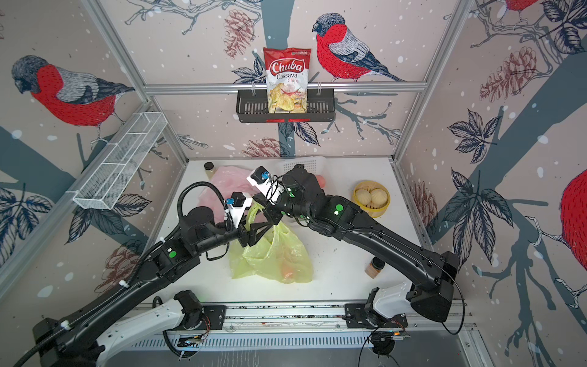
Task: Place the peach into a plastic bag & tie a knot
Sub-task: Cross the plastic bag at the center of the board.
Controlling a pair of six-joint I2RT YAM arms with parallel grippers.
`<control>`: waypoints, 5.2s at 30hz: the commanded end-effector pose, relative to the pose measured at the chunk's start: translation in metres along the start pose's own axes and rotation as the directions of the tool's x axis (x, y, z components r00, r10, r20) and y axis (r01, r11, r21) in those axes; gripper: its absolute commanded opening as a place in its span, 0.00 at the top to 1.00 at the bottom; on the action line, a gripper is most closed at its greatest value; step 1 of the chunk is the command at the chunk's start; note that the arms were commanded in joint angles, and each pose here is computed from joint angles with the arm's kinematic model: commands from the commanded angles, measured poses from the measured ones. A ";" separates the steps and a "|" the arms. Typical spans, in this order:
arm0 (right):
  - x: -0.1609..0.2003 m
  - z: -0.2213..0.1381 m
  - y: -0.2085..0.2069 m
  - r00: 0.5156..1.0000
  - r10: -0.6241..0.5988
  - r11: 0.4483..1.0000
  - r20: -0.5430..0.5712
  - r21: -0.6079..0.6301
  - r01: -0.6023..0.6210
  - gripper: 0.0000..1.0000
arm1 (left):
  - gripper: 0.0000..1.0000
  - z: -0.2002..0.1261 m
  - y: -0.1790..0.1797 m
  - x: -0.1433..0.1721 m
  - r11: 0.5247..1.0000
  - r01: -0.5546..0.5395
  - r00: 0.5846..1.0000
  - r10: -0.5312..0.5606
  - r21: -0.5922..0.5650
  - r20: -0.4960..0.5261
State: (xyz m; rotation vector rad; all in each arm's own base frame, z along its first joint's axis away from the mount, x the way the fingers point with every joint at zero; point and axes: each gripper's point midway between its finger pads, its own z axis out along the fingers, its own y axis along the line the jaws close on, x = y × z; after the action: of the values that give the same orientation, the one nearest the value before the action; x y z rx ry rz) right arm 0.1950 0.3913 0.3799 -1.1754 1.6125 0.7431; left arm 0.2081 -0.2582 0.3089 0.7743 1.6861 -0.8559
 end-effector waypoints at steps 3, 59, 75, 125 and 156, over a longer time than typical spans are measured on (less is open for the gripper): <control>-0.001 0.004 0.012 0.999 -0.033 0.997 0.009 -0.074 0.033 1.00 | 0.24 -0.002 -0.013 -0.016 0.997 -0.032 0.999 0.030 0.067 0.031; -0.003 -0.041 -0.055 0.946 0.280 0.954 0.163 0.064 -0.293 0.33 | 1.00 0.017 -0.010 -0.023 0.985 0.029 0.993 -0.048 0.171 0.107; -0.001 -0.029 -0.041 0.952 0.271 0.962 0.141 -0.033 -0.269 1.00 | 1.00 0.015 -0.004 -0.024 0.991 0.041 0.994 -0.053 0.125 0.095; -0.006 -0.040 -0.035 0.930 0.302 0.953 0.210 -0.033 -0.302 1.00 | 0.76 0.008 0.007 0.005 0.989 0.134 0.988 -0.139 0.067 0.073; 0.136 0.015 0.025 0.917 0.397 0.916 -0.038 -0.055 -0.398 1.00 | 1.00 0.011 0.008 0.005 0.982 0.176 0.983 -0.179 0.066 0.047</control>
State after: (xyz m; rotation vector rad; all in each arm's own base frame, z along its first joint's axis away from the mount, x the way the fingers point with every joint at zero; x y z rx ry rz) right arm 0.1584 0.3659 0.2545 -0.9314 1.8620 1.0875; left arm 0.2182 -0.2616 0.2824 0.6625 1.7667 -1.0231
